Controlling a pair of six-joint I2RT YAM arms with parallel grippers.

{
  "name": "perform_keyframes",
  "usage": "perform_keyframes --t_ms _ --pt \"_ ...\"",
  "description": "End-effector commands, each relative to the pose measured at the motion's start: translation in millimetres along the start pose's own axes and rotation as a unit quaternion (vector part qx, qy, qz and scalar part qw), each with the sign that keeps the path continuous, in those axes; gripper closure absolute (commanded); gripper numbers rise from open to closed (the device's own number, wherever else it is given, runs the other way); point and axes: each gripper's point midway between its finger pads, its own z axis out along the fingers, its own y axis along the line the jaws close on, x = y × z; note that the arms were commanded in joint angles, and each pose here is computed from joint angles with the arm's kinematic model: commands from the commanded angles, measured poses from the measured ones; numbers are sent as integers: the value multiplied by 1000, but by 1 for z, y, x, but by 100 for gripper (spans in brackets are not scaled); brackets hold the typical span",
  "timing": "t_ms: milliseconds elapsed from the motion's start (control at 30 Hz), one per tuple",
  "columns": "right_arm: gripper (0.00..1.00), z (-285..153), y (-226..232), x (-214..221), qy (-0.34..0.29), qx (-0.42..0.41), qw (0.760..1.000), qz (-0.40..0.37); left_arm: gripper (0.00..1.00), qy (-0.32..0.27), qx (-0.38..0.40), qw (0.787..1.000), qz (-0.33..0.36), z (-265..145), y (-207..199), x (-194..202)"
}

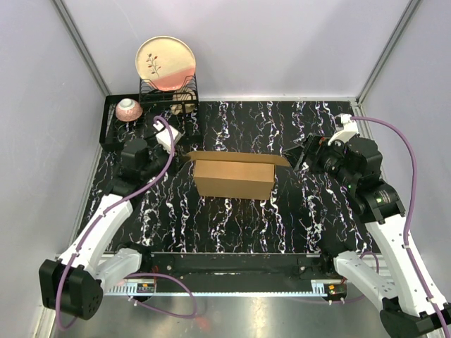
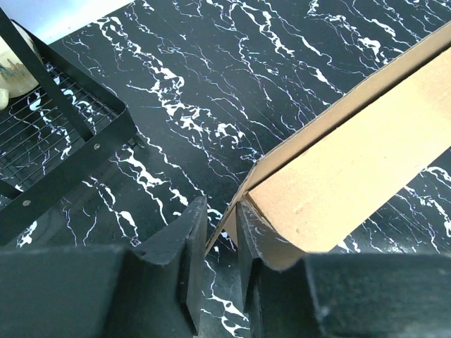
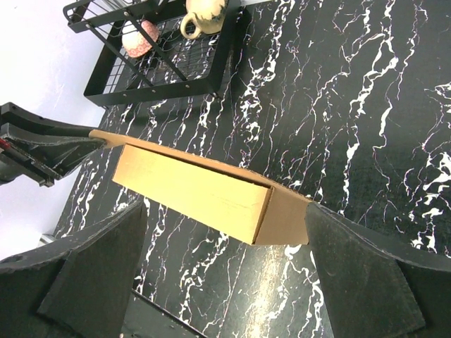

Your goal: Fold the paper box

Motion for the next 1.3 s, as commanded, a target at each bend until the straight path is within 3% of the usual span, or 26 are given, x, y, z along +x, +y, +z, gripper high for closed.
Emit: perform_keyframes --t_ms 0,233,500,567,633,733,900,1100,1267 --pt "0 2 3 -10 -11 1 1000 -2 76 -55 -8 998 15 -5 3 -34" --pt "0 17 -38 2 54 122 991 5 83 -53 -18 998 -15 -9 0 -26" --pt "0 10 -47 -16 2 152 988 3 92 -57 -23 998 -21 -10 -5 -20" --pt "0 2 -40 -25 -35 134 990 5 94 -50 -25 998 -30 -8 -6 -15" --pt "0 -3 -15 -27 -68 51 996 1 97 -43 -32 998 -32 -7 -7 -8" --pt "0 -5 10 -16 -55 -29 998 -18 98 -40 -44 998 -32 -10 -7 1" --pt "1 7 -1 8 27 -9 999 -37 100 -49 -64 997 -12 -18 -10 5" --pt "19 18 -22 16 36 17 994 -97 100 -48 -73 996 6 -18 -10 1" --pt "16 42 -25 10 30 6 990 -138 100 -39 -67 997 5 -9 -11 1"
